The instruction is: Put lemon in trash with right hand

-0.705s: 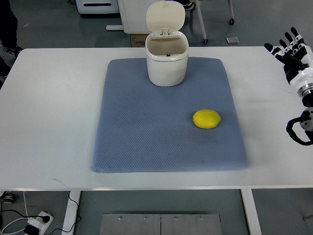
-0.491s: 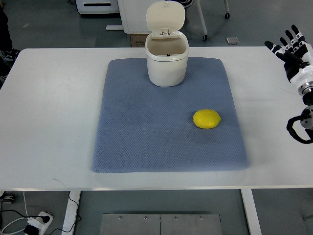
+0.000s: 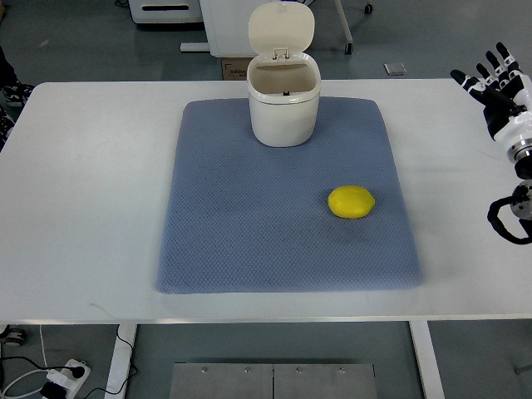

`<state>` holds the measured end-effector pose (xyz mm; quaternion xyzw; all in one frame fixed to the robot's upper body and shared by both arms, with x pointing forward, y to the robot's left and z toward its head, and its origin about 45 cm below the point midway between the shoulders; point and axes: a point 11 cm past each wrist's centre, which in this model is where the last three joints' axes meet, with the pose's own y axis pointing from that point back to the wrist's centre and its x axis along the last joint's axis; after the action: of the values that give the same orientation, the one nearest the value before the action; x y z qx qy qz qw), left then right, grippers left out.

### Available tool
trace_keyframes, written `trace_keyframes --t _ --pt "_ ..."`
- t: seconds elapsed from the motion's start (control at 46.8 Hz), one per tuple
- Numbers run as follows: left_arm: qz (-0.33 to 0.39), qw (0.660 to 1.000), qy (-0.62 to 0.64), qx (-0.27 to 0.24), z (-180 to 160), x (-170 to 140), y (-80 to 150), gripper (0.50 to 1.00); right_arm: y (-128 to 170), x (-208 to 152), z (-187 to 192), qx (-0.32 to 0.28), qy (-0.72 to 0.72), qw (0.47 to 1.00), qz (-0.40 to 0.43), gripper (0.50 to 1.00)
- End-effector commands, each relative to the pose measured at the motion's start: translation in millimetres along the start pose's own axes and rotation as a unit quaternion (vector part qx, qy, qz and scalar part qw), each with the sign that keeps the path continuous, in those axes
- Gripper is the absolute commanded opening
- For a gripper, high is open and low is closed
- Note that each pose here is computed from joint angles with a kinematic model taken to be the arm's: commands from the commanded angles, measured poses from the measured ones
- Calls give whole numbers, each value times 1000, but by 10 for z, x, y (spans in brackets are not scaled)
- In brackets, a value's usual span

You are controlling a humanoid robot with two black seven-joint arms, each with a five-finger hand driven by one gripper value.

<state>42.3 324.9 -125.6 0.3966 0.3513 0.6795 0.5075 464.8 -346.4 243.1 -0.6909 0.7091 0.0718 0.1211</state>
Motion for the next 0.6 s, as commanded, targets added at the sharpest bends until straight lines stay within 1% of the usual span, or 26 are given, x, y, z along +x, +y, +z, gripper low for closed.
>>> trace_keyframes --t 0.0,0.577 --pt "0 1000 0 1 -7 2 2 1000 2 -12 7 0 -2 1000 -1 1000" --pt "0 1000 0 0 2 0 0 1000 -15 -8 -35 4 -1 1000 -1 1000"
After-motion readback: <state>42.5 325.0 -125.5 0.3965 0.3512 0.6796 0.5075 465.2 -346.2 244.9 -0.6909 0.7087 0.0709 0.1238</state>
